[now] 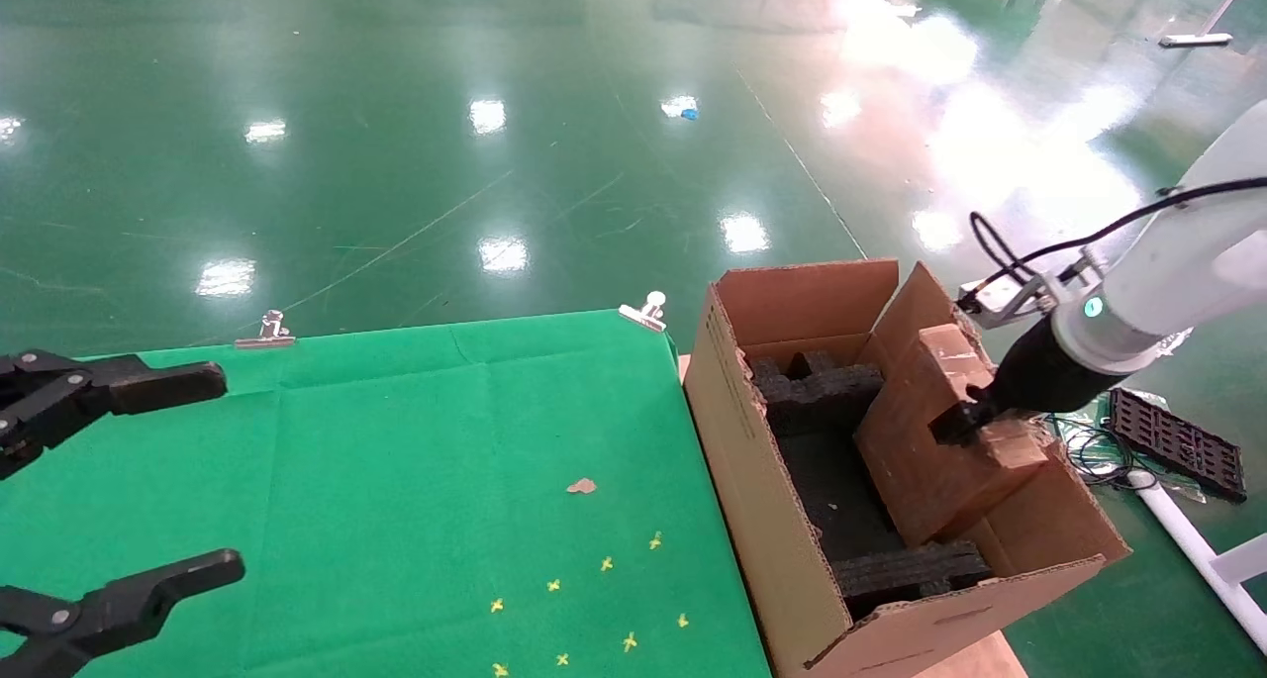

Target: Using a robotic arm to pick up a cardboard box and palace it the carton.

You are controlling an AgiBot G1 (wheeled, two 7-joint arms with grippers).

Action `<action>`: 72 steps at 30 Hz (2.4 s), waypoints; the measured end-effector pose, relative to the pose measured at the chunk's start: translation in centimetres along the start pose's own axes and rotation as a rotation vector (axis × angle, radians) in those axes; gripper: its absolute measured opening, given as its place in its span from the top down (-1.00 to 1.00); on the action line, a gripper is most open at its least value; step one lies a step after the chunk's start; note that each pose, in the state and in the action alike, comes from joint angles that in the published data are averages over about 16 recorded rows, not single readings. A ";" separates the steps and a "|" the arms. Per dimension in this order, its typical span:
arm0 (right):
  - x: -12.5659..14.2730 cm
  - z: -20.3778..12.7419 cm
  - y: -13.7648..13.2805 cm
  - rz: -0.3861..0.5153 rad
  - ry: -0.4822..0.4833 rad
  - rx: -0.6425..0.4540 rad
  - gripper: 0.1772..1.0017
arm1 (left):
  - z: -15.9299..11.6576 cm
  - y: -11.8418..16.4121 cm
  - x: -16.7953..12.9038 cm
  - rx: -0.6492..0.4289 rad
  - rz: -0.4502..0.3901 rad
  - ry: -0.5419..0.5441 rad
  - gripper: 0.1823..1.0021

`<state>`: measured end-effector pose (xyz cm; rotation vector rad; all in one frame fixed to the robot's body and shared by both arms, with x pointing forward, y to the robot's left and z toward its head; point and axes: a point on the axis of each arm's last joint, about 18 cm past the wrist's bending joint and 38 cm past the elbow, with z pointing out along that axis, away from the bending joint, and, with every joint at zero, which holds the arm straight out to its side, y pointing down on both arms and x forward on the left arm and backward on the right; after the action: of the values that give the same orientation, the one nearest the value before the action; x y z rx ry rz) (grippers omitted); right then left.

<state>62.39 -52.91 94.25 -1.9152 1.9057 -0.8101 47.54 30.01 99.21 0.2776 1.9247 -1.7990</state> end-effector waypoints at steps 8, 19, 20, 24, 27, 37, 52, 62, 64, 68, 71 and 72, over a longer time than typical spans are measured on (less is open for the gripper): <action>-1.5 4.4 0.7 -0.019 0.001 0.012 0.69 | 0.0 0.0 0.0 0.000 0.000 0.000 -0.72; -2.1 7.6 2.2 -0.047 -0.017 0.028 0.73 | 0.0 0.0 0.0 0.000 0.000 0.000 -0.96; -2.1 7.7 2.3 -0.048 -0.019 0.029 0.73 | 0.0 0.0 0.0 0.000 0.000 0.000 -0.97; -2.0 7.8 2.5 -0.051 -0.027 0.028 0.72 | 0.0 0.0 0.0 0.000 0.000 0.000 -0.99; -1.9 7.8 2.7 -0.051 -0.031 0.023 0.70 | 0.0 0.0 0.0 0.000 0.000 0.000 -0.99; -1.7 7.5 2.7 -0.053 -0.030 0.016 0.53 | 0.0 0.0 0.0 0.000 0.000 0.000 -1.00; -1.6 6.4 1.7 -0.060 -0.023 0.027 -0.17 | 0.0 0.0 0.0 0.000 0.000 0.000 -1.00; -1.1 2.6 -1.4 -0.072 -0.037 0.111 -0.64 | 0.0 0.0 0.0 0.000 0.000 0.000 -1.00; -0.9 1.6 -2.1 -0.075 -0.045 0.134 -0.72 | 0.0 0.0 0.0 0.000 0.000 0.000 -1.00; -0.8 0.1 -2.9 -0.082 -0.068 0.167 -0.83 | 0.0 0.0 0.0 0.000 0.000 0.000 -1.00; -0.8 -0.3 -3.0 -0.085 -0.087 0.177 -0.90 | 0.0 0.0 0.0 0.000 0.000 0.000 -1.00; -0.9 -0.2 -2.9 -0.086 -0.092 0.176 -0.92 | 0.0 0.0 0.0 0.000 0.000 0.000 -1.00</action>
<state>64.60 -51.87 95.97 -1.9026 1.6508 -0.8683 47.54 30.01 99.21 0.2776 1.9247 -1.7990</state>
